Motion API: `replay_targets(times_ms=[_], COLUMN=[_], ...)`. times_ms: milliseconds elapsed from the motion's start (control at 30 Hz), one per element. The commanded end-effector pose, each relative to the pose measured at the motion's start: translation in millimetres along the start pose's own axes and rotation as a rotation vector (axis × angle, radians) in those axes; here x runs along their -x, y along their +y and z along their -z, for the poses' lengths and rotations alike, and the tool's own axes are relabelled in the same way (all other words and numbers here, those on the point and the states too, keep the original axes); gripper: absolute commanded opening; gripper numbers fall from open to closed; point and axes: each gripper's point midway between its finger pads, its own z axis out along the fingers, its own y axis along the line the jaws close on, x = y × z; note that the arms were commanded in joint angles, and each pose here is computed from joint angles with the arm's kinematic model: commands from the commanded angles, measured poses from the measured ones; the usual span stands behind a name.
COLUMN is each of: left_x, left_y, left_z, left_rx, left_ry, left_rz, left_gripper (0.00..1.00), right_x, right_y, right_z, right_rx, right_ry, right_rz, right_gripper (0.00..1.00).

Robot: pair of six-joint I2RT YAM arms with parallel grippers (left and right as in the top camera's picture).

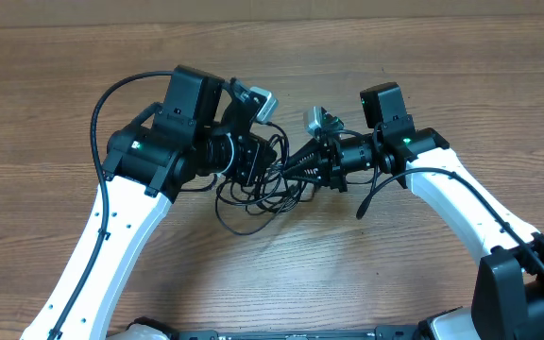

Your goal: Untangle cables

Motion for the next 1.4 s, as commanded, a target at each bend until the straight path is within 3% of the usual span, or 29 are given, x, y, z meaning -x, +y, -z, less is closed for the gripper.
replay_targets(times_ms=[0, 367, 733, 900, 1033, 1167, 1267, 1367], left_x=[12.3, 17.5, 0.8, -0.8, -3.2, -7.8, -13.2, -16.2], left_y=[8.9, 17.4, 32.3, 31.3, 31.2, 31.5, 33.7, 36.3], left_z=[8.8, 9.9, 11.0, 9.8, 9.6, 7.9, 3.8, -1.1], left_rx=[0.069, 0.118, 0.204, 0.200, 0.200, 0.198, 0.200, 0.202], left_ry=[-0.046, -0.071, -0.010, -0.003, 0.001, 0.022, 0.053, 0.075], left_rz=[0.039, 0.069, 0.101, 0.118, 0.181, 0.194, 0.207, 0.218], left_gripper=[0.04, 0.04, 0.08, 0.17, 0.36, 0.40, 0.53, 0.55], right_x=[15.5, 11.1, 41.7, 44.2, 44.8, 45.9, 48.4, 52.9], right_y=[11.7, 15.1, 37.2, 30.5, 27.3, 26.5, 25.1, 23.1], right_z=[1.5, 1.5, 34.7, 50.3, 54.6, 54.9, 57.0, 58.7], right_rx=[0.029, 0.039, 0.222, 0.205, 0.194, 0.191, 0.188, 0.188], right_ry=[-0.022, -0.012, -0.202, -0.233, -0.238, -0.240, -0.241, -0.240], right_rz=[0.040, -0.017, -0.123, -0.156, -0.169, -0.152, -0.158, -0.176], right_gripper=[0.10, 0.04, 0.04, 0.04, 0.04, 0.04, 0.04, 0.04])
